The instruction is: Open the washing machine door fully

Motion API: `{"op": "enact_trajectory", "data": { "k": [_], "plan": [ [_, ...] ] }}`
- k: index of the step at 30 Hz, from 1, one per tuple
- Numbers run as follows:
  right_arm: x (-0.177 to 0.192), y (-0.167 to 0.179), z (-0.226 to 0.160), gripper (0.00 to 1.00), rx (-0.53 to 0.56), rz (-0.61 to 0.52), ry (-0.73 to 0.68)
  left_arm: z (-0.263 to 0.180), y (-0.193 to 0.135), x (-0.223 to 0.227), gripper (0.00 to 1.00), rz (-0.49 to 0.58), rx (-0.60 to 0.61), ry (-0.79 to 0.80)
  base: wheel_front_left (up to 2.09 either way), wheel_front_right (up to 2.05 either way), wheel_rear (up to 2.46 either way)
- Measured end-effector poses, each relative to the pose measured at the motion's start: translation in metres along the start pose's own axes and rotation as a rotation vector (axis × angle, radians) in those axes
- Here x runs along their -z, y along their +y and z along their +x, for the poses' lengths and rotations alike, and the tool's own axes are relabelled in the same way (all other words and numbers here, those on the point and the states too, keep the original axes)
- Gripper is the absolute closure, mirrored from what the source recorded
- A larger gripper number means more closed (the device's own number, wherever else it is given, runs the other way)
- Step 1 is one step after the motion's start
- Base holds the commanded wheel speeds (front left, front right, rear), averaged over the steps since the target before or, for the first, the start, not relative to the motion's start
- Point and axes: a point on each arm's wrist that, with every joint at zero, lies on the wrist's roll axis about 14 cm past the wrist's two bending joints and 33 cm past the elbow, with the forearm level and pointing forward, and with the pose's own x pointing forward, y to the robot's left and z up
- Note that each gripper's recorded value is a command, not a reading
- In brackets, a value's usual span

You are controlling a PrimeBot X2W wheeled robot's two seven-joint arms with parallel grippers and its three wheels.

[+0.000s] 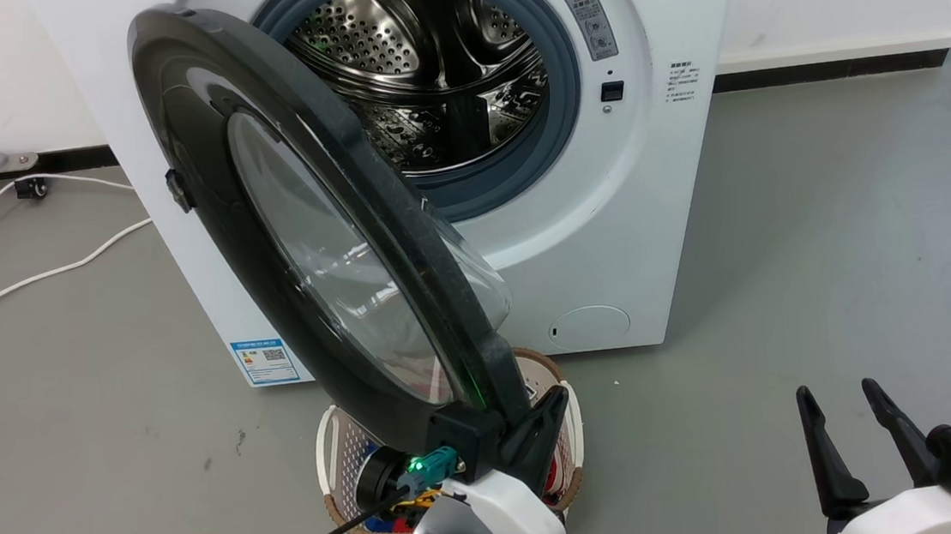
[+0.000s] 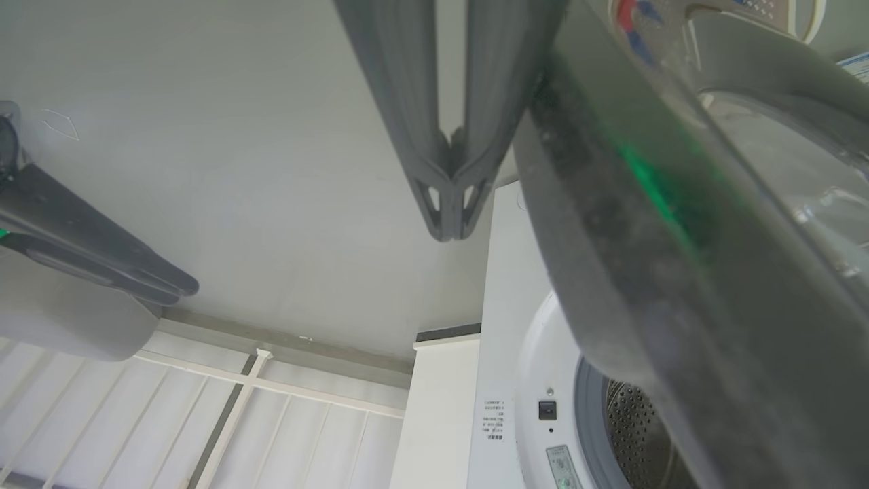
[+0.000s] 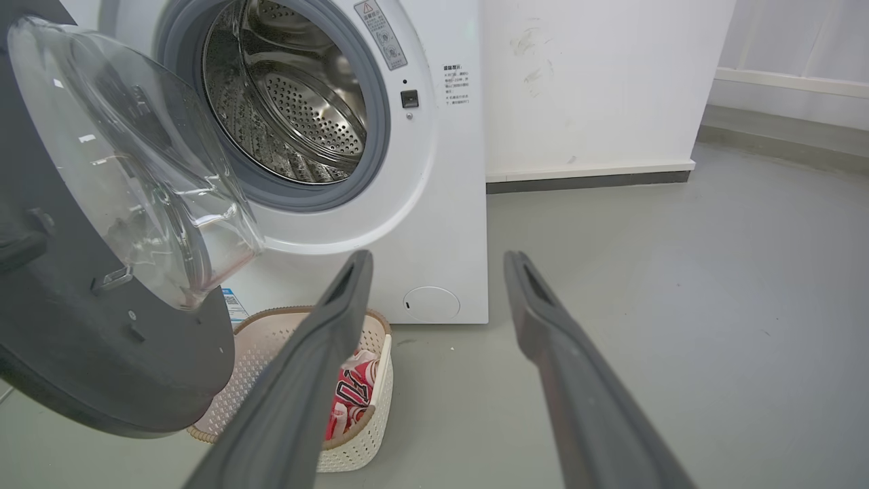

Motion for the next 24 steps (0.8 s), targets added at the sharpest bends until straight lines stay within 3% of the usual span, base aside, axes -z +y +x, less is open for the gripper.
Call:
{"op": "enact_trajectory", "data": {
  "k": [10,24],
  "plan": [
    [-0.002,-0.001,0.001,0.00,0.002,-0.001,-0.005,-0.006,0.012,0.003,1.00,-0.006,-0.043,-0.008,0.00,0.00,0.00],
    [-0.005,0.006,0.012,0.00,-0.026,0.001,-0.011,-0.049,0.034,0.006,1.00,0.017,-0.143,0.006,0.00,0.00,0.00]
  ]
}}
